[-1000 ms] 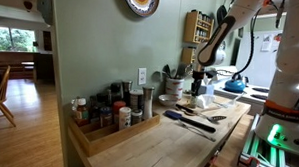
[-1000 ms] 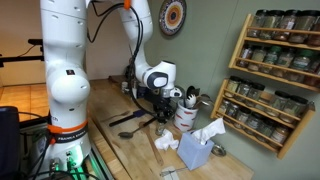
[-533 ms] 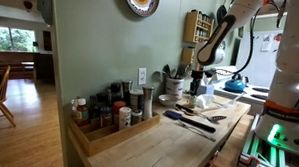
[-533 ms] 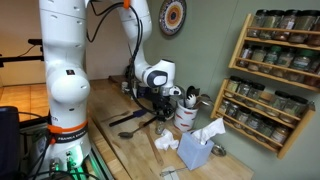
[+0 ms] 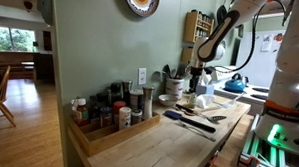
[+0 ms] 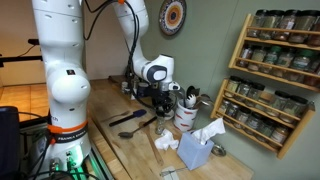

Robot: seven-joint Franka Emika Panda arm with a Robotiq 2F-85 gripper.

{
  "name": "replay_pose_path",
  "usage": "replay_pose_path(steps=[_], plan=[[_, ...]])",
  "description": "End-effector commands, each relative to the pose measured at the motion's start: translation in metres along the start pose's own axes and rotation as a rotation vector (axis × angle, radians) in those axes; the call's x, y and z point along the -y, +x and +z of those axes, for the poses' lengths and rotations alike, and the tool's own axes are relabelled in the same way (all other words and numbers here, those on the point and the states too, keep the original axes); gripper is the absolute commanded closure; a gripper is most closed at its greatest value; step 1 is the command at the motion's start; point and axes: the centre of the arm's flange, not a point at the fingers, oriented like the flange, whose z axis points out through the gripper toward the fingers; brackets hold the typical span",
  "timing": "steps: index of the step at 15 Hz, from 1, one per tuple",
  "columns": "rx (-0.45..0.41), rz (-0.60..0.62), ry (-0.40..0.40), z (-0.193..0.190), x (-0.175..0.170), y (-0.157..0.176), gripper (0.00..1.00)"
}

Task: Remove the lid from the glass jar on the table

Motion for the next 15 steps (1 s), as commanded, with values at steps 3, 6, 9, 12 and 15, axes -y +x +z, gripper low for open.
replay_pose_path(steps=[3, 6, 9, 12, 15], plan=[[0.064, -0.219, 0.089, -0.008, 0.077, 0.016, 0.69], [0.071, -0.331, 0.111, -0.007, 0.115, 0.029, 0.69], [0.055, -0.448, 0.150, -0.003, 0.147, 0.040, 0.69], [0.052, -0.604, 0.203, 0.006, 0.181, 0.046, 0.69], [0.042, -0.758, 0.270, 0.013, 0.210, 0.048, 0.69]])
